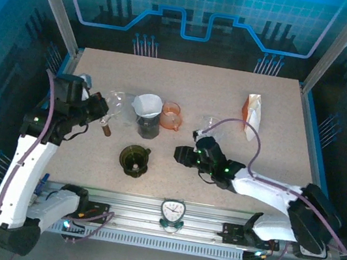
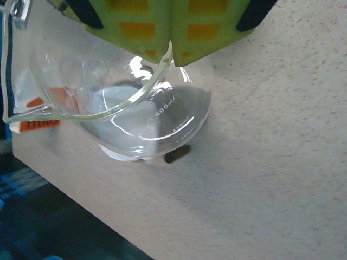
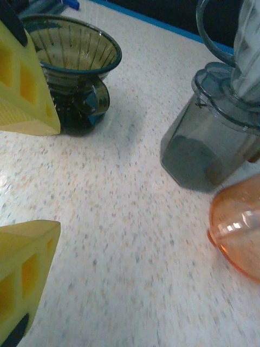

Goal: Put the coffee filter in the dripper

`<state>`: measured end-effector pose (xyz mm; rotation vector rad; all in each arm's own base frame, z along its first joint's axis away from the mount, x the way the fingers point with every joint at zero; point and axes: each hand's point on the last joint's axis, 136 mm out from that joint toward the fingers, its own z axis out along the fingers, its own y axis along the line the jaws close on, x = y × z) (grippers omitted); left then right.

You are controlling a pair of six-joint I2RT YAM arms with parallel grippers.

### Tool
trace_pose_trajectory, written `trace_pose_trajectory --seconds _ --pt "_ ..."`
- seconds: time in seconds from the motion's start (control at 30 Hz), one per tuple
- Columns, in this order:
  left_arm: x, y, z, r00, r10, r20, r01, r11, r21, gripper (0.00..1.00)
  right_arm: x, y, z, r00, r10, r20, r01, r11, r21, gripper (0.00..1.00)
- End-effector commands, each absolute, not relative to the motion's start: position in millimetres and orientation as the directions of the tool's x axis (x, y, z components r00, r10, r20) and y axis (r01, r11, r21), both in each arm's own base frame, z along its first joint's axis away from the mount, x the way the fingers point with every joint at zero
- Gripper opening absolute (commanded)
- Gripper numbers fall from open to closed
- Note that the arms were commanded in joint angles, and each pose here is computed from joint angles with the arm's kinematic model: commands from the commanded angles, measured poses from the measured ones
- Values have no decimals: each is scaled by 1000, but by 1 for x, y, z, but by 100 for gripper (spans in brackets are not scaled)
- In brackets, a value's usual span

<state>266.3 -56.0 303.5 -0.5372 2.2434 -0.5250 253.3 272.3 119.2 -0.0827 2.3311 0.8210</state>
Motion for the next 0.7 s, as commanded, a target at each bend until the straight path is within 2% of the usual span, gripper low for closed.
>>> trace_pose_trajectory --seconds 0.0,0.27,0.43,0.67 --pt "257 -83 324 -639 -471 -608 -114 840 -531 0 255 226 121 -744 130 -655 -204 889 409 47" --pt "246 -176 288 -768 -231 -597 77 892 -445 0 250 165 136 -717 175 -675 -104 930 352 49" --pt "252 -224 235 -838 -99 -537 131 918 -374 0 245 150 137 -717 169 -677 -81 944 321 51" --pt "267 -262 169 -887 18 -462 156 953 -261 0 240 144 132 -730 154 -666 -70 952 297 52"
